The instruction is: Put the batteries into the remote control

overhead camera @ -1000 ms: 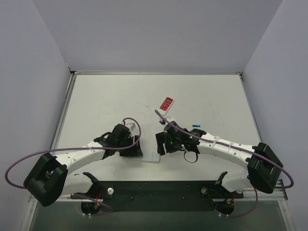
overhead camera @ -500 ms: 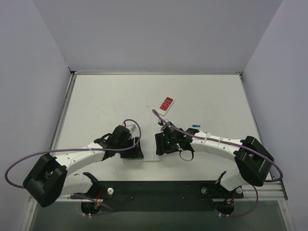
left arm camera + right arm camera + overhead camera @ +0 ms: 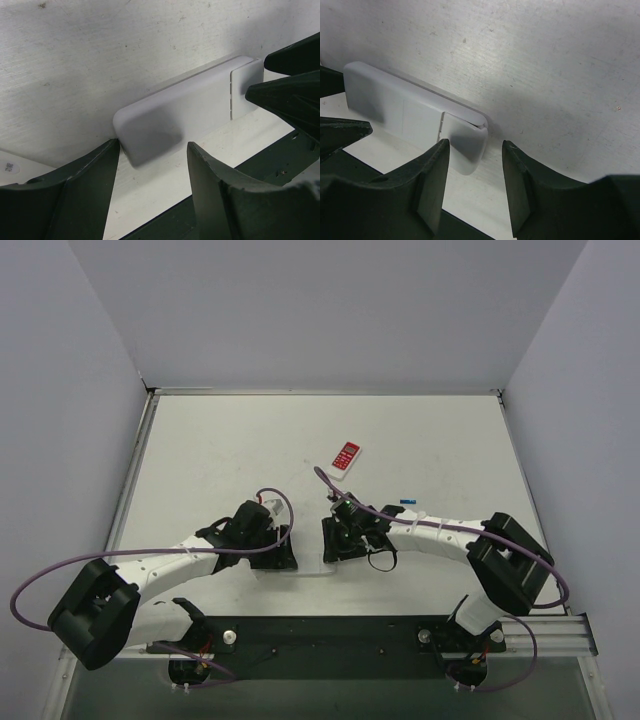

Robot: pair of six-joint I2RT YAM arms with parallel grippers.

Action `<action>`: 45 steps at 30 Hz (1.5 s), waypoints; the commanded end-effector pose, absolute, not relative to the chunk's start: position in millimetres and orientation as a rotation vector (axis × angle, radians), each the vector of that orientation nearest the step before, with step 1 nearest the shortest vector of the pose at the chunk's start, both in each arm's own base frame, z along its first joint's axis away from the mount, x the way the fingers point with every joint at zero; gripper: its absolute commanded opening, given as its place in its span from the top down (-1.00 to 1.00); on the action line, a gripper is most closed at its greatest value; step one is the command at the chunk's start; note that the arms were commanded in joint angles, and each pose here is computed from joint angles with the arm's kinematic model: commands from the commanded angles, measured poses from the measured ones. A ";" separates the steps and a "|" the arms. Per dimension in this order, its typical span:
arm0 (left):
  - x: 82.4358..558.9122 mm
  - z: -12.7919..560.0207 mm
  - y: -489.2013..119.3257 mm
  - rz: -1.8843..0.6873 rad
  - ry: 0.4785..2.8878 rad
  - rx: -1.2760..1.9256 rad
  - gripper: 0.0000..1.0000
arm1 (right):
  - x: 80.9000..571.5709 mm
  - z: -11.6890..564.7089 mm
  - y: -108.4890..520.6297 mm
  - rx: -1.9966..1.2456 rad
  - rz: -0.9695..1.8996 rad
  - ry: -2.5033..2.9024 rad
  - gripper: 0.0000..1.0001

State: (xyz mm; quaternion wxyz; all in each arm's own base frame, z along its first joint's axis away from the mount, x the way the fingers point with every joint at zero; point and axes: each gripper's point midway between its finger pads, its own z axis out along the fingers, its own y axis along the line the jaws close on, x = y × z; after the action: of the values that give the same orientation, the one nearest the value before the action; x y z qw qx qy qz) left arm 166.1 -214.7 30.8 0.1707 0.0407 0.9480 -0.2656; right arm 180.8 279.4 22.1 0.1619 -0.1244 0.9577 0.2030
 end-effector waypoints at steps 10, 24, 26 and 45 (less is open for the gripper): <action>163.1 28.4 -217.1 -0.764 2.709 0.122 -0.25 | 168.6 4.7 265.2 -0.331 0.555 2.823 0.32; 160.3 25.1 -218.8 -0.781 2.723 0.127 -0.06 | 164.3 0.8 272.4 -0.368 0.599 2.855 0.53; 159.9 25.0 -219.5 -0.787 2.722 0.129 -0.01 | 162.6 -1.2 273.7 -0.370 0.607 2.867 0.56; 151.6 26.0 -245.8 -0.911 2.715 0.234 0.15 | 153.2 3.8 305.1 -0.527 0.723 2.873 0.80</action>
State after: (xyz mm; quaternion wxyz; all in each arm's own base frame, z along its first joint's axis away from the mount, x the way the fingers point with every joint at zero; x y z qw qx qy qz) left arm 162.1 -212.9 21.7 0.1492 0.0327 0.9538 -0.2587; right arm 168.7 285.8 14.6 0.0880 -0.1338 0.9598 0.2305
